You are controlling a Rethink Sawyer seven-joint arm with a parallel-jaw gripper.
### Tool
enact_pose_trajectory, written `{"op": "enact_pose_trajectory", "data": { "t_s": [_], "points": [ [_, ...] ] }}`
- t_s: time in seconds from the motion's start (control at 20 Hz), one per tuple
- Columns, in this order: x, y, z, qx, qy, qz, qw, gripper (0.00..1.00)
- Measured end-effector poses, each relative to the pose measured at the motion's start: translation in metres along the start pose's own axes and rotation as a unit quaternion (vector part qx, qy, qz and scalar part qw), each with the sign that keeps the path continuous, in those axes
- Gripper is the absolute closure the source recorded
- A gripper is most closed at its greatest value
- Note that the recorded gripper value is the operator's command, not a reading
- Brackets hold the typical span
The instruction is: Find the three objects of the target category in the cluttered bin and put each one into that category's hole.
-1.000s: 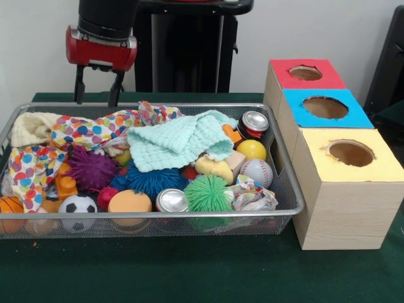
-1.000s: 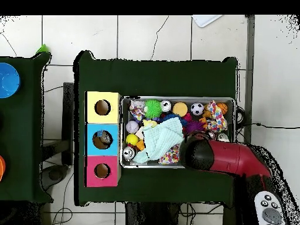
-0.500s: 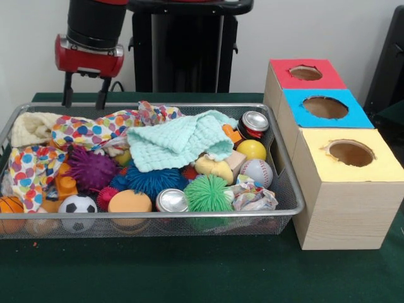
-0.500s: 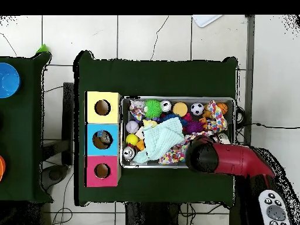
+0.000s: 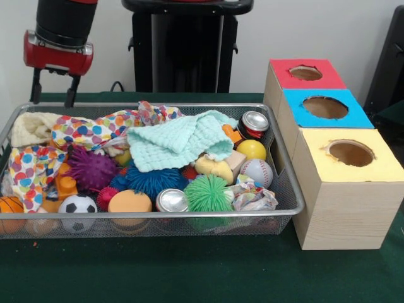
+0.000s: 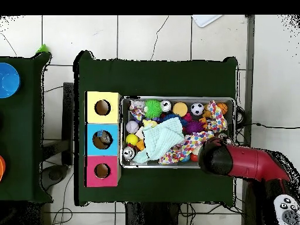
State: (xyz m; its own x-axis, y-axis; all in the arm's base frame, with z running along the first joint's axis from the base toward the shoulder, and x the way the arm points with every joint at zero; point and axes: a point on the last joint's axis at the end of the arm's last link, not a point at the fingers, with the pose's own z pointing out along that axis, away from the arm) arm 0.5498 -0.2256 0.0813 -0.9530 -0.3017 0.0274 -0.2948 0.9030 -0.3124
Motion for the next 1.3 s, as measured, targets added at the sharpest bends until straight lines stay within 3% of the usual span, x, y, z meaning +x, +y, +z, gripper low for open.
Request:
{"op": "enact_pose_trajectory", "data": {
  "t_s": [0.25,0.5,1.05,1.3],
  "points": [
    [0.006,-0.010,0.005,0.004,0.000,0.001,1.0000,0.00],
    [0.009,-0.013,0.015,-0.009,-0.001,0.010,0.9999,0.00],
    [0.006,0.000,0.034,-0.032,-0.009,0.011,0.9994,0.00],
    [0.003,0.009,0.042,-0.033,-0.019,-0.006,0.9993,0.00]
  ]
}}
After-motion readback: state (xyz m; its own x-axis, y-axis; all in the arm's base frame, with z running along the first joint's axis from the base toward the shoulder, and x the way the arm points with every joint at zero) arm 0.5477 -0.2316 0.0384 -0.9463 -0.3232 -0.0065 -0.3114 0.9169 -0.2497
